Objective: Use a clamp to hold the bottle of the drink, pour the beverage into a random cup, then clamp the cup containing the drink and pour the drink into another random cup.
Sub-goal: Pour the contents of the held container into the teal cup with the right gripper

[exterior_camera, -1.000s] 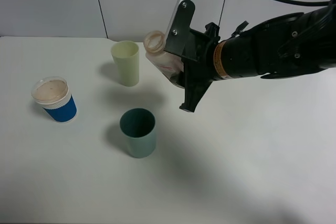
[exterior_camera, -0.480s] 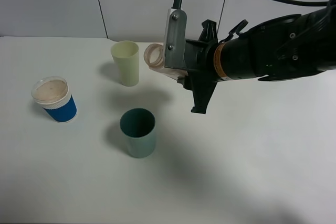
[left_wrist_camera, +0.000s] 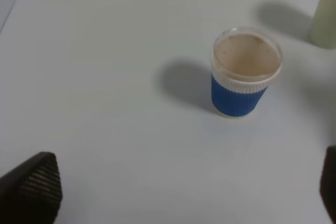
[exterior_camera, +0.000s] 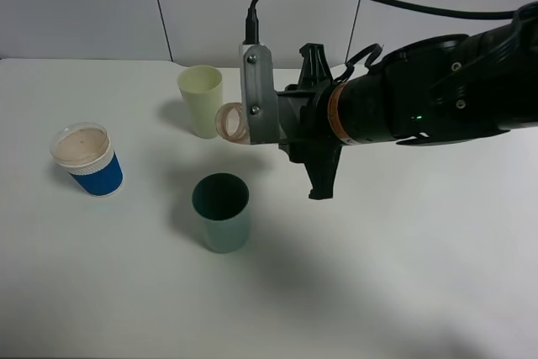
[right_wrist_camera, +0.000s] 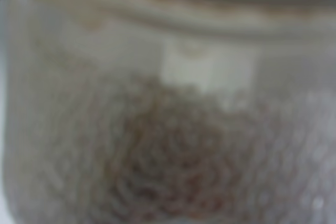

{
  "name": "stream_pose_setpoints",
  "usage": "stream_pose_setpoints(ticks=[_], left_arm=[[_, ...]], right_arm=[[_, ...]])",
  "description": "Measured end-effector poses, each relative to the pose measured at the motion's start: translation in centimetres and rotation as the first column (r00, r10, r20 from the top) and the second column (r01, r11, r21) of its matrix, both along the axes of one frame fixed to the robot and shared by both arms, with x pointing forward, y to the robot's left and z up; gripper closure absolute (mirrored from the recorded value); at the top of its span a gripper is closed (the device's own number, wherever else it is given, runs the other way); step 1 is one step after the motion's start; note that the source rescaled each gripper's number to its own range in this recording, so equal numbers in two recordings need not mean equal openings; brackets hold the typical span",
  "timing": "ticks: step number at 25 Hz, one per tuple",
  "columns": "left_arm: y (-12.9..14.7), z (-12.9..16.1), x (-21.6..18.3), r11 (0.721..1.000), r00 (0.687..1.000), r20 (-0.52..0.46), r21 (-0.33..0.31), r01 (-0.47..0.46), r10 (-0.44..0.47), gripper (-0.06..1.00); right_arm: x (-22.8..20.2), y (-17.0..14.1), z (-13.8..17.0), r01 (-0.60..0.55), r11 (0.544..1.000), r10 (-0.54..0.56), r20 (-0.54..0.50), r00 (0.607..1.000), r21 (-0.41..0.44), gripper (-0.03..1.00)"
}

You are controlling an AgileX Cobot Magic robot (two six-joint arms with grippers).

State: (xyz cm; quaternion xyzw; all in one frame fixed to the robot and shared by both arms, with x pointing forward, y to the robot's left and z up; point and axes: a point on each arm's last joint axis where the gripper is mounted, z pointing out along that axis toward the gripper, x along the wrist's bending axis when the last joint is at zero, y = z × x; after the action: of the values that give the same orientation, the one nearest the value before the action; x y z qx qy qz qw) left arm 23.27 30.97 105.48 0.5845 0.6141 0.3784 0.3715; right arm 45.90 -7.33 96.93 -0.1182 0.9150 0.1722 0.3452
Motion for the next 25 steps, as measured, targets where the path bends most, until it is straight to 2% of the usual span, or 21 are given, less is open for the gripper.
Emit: stream_pose_setpoints(ticks=[6, 21, 25], left_arm=[[0.00, 0.00, 0.00, 1.000, 1.000, 0.000, 0.000, 0.000, 0.000, -0.06], [0.00, 0.00, 0.00, 1.000, 1.000, 0.000, 0.000, 0.000, 0.000, -0.06], [0.00, 0.00, 0.00, 1.000, 1.000, 0.000, 0.000, 0.000, 0.000, -0.06]], right_arm=[[0.06, -0.30, -0.09, 0.009, 0.999, -0.008, 0.013, 1.000, -0.046, 0.95], [-0.30, -0.48, -0.26, -0.066, 0.977, 0.080, 0.061, 0.995, -0.205, 0.95], [-0.42, -0.45, -0.32, -0.071, 0.972, 0.087, 0.064, 0.994, -0.224, 0.95]])
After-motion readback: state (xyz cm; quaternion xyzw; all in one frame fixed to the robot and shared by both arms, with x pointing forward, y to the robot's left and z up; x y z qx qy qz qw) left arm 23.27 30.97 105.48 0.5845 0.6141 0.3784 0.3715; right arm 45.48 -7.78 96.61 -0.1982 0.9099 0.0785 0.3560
